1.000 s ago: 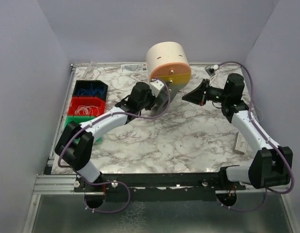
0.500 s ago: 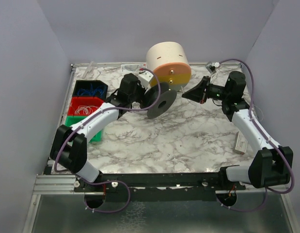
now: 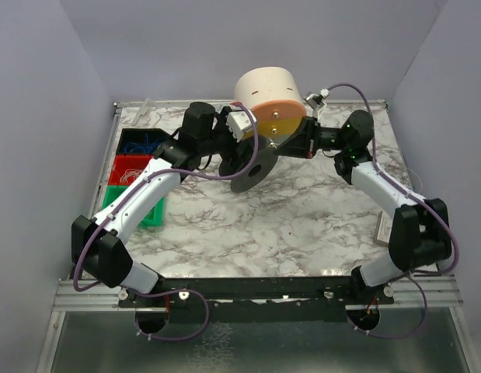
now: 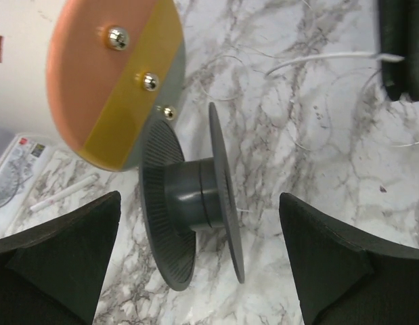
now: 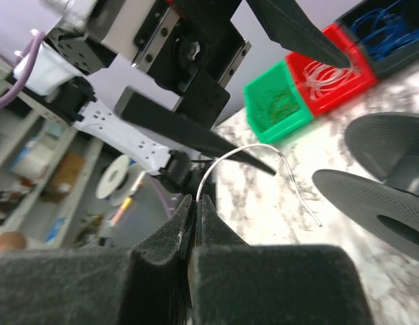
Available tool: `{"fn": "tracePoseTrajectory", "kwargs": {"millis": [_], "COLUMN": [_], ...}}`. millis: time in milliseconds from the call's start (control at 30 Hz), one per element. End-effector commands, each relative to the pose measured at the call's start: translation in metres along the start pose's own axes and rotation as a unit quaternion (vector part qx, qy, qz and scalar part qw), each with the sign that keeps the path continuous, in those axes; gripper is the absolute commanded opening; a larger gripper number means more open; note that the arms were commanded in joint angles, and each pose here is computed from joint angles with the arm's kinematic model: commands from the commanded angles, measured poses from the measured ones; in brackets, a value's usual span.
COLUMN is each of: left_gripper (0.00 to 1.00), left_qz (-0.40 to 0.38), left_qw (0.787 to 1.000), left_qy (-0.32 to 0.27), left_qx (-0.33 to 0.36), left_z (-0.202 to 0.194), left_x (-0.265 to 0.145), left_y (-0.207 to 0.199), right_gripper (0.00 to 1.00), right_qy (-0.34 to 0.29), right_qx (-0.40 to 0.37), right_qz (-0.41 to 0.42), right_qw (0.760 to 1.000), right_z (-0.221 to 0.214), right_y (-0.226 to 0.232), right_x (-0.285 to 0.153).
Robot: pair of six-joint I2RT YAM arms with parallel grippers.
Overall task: Wrap the cables
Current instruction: Place the cable reel at the center of the board.
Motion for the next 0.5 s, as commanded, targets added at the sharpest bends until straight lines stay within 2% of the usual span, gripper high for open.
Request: {"fn": "tracePoseTrajectory", "kwargs": {"millis": [0, 233, 467], "left_gripper": [0.99, 0.92, 0.90], "left_qz": [-0.104, -0.156, -0.219], "left_qw": [0.994, 0.985, 0.970], "left_qy": [-0.016, -0.063, -0.099], "left_qx": [0.015, 0.027, 0.040], "left_z": [0.002, 0.024, 0.030], "left_x": [-0.008, -0.027, -0.037], "left_y": [-0.035, -0.050, -0.070], "right_gripper": [0.01, 0.01, 0.00], "right_qy": [0.045, 0.056, 0.071], "right_qx": [0.059, 0.071, 0.036], "right_qz": [0.075, 0.068, 0.055], "right_qw": [0.994, 0.994, 0.995], "right_z": [-0.014, -0.026, -0.046], "right_y": [0.013, 0.015, 0.033], "right_x": [0.017, 0.020, 0.020]}}
Point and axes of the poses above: each gripper's point midway between its finger pads, its own x axis out along the fingers, its own y axis along the line the jaws close on, z = x × y, the point moved 2 cm from there along -x, back along the fingers, and after that the axes turned 13 degrees about x, right-handed, at the moved point
